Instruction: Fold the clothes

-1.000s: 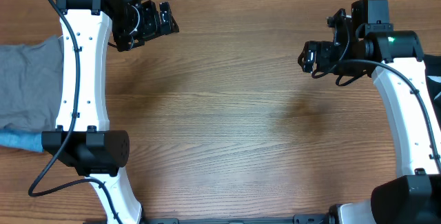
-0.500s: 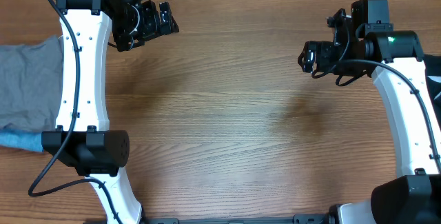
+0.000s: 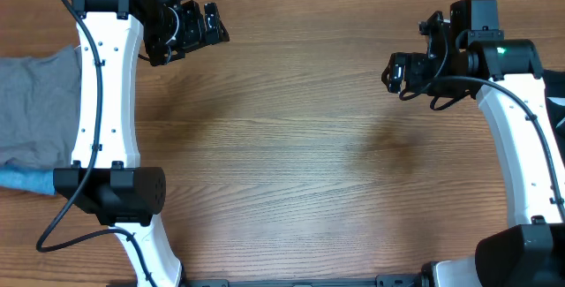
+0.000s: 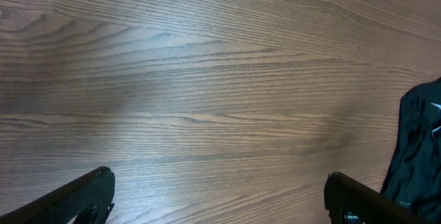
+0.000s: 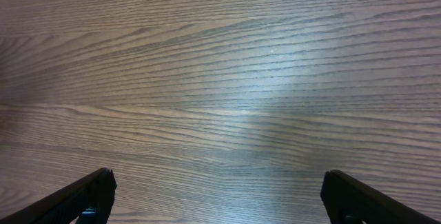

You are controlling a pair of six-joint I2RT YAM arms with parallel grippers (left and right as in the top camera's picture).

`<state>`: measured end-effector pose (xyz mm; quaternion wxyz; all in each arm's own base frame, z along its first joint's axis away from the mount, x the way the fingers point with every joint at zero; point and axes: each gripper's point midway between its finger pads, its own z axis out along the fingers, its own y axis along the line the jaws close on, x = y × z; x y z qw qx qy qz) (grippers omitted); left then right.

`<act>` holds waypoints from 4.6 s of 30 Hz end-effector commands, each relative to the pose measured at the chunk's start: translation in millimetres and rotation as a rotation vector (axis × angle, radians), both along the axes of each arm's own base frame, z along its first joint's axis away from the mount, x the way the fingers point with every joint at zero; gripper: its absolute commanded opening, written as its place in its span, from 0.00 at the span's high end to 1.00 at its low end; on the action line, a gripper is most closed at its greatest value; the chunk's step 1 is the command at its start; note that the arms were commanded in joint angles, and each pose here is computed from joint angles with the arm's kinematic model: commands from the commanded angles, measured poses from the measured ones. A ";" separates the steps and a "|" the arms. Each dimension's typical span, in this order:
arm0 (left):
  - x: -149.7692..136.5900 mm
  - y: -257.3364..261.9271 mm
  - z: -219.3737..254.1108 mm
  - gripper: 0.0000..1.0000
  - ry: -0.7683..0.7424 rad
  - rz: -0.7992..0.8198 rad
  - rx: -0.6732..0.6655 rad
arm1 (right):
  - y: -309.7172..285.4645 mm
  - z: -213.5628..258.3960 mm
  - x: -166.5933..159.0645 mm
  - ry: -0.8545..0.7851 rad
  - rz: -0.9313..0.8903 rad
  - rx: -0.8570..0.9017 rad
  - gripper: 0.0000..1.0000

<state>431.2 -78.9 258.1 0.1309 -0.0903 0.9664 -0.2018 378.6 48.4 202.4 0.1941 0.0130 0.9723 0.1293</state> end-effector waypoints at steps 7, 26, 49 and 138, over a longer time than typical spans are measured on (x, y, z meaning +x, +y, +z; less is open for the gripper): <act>0.1 1.9 -0.8 0.00 -0.001 0.000 0.012 | 0.4 7.3 -1.9 -0.023 0.001 0.005 0.00; 0.2 1.9 -1.0 0.00 -0.001 0.000 0.012 | 5.9 218.9 -247.8 -0.812 0.090 0.041 0.00; 0.3 2.5 -1.2 0.00 -0.001 0.001 0.015 | 17.2 112.4 -259.7 -1.025 0.149 0.110 0.00; -380.8 55.9 184.0 0.00 -0.854 0.163 0.147 | 5.3 -31.3 -138.2 -1.144 -0.009 0.014 0.00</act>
